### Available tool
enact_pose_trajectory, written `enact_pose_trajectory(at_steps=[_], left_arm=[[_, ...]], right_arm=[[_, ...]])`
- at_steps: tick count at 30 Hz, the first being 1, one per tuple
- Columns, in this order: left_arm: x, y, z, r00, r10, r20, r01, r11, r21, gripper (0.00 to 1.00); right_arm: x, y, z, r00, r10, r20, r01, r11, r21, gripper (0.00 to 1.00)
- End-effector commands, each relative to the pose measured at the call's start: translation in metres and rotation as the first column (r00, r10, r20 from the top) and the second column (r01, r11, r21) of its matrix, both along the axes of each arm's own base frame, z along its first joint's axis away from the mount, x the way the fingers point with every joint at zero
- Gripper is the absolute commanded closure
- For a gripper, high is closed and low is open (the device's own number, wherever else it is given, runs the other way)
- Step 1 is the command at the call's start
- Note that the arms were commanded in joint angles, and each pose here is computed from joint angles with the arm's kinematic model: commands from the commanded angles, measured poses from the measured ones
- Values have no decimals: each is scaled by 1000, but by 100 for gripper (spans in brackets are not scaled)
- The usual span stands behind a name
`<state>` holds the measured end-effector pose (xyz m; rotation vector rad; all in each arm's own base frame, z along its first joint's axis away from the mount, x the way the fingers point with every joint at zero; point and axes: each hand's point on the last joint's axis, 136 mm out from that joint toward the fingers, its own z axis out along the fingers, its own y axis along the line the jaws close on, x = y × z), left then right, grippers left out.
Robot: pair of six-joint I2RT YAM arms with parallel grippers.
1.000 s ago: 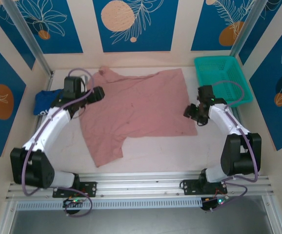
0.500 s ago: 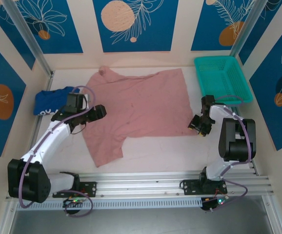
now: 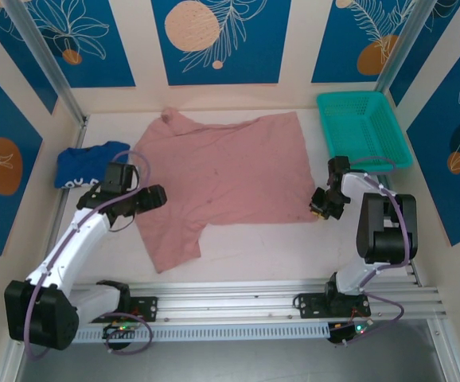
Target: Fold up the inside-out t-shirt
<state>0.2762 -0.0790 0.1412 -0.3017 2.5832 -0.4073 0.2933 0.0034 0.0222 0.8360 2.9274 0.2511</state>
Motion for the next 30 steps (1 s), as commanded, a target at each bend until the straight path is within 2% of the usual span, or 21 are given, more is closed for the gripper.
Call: enact_pose_trajectory(at_steps=[1,5,13,19,30], left_arm=[[-54,16,-33,983,67,-170,-54,995,83,23],[-99,14,-60,956,120,-268,-94,990,108,29],[-152,0,-94,910,131,-392,-66,982,176,43],[-157,-24,-123,894,63,-443,-25,996,91,52],[-149,-24,-144,895,34,-445,35,989,146,60]], right_arm=[[1,1,13,999,3,50,-3,1000,-8,92],[4,4,18,997,18,72,-17,1000,-6,95],[9,7,26,994,43,100,-42,999,-4,96],[10,9,27,993,48,111,-49,999,8,97],[8,9,29,992,53,114,-53,999,1,98]])
